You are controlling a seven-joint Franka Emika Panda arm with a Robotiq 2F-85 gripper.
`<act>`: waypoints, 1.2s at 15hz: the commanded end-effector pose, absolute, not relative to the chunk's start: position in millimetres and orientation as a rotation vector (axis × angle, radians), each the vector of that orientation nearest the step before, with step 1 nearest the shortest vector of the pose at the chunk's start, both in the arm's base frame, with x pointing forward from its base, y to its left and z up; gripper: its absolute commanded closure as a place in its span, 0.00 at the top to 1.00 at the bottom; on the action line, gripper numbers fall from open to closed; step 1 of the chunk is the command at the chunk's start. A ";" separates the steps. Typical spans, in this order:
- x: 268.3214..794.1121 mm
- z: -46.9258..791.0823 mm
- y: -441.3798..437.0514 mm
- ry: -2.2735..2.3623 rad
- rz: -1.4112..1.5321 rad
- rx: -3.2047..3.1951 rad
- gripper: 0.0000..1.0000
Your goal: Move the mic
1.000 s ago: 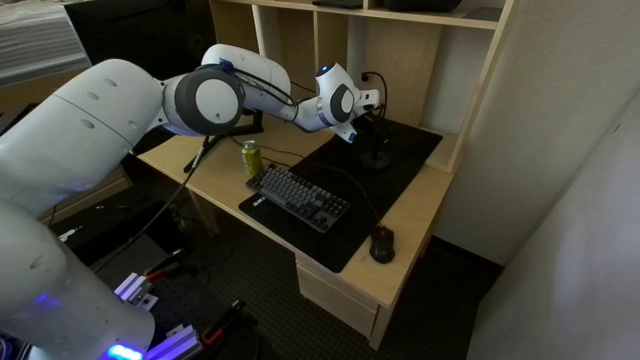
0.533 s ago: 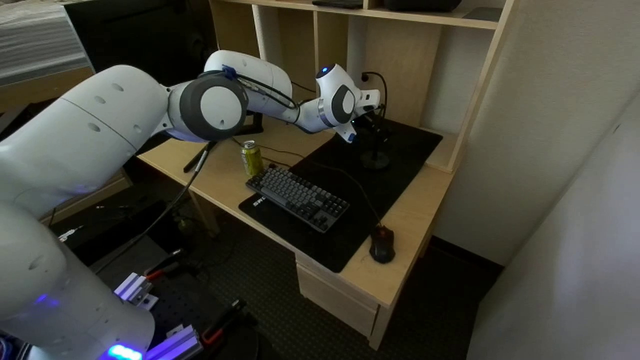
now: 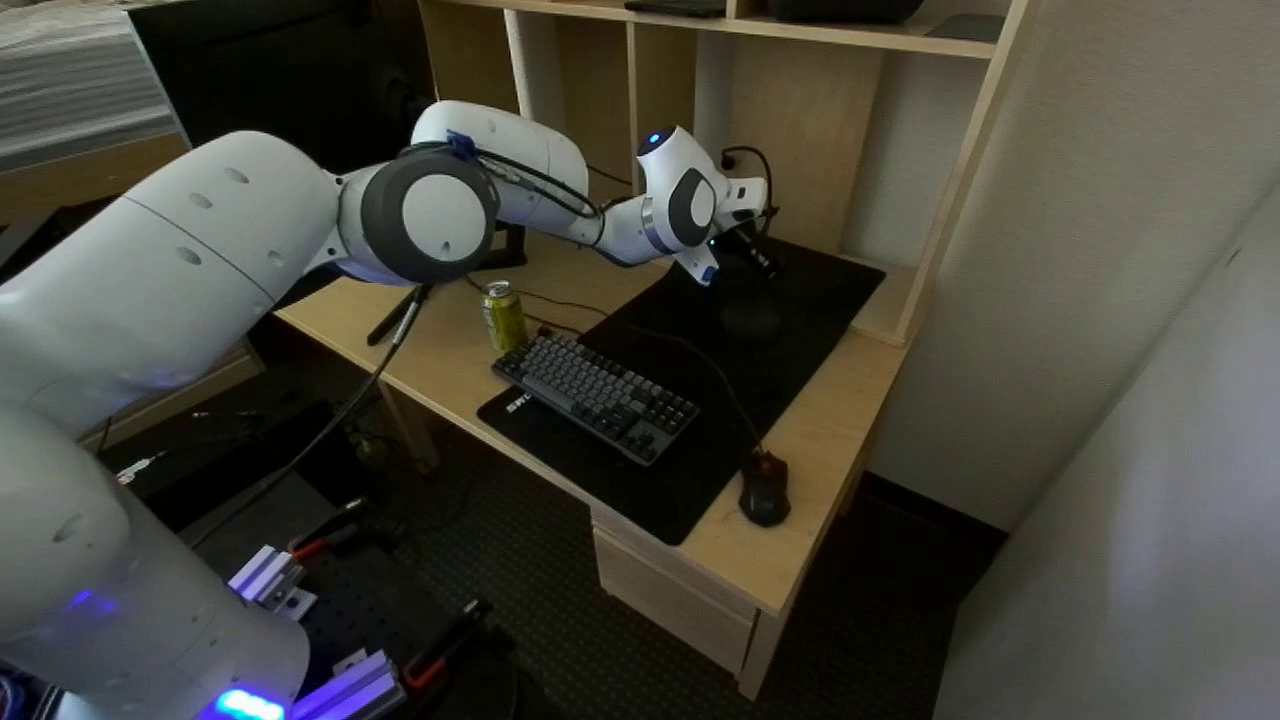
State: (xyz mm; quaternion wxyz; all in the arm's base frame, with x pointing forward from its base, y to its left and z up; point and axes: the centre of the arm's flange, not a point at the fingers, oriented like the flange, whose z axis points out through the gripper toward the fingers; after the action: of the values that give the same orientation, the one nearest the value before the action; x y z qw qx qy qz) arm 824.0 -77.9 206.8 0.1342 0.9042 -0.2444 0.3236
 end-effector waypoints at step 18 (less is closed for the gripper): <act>723.0 311.3 -71.5 -0.027 0.834 3.021 0.01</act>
State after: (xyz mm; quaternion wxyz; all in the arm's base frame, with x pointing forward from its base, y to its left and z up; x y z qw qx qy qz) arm 787.9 -62.1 276.2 0.0346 0.9557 -0.0715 0.2834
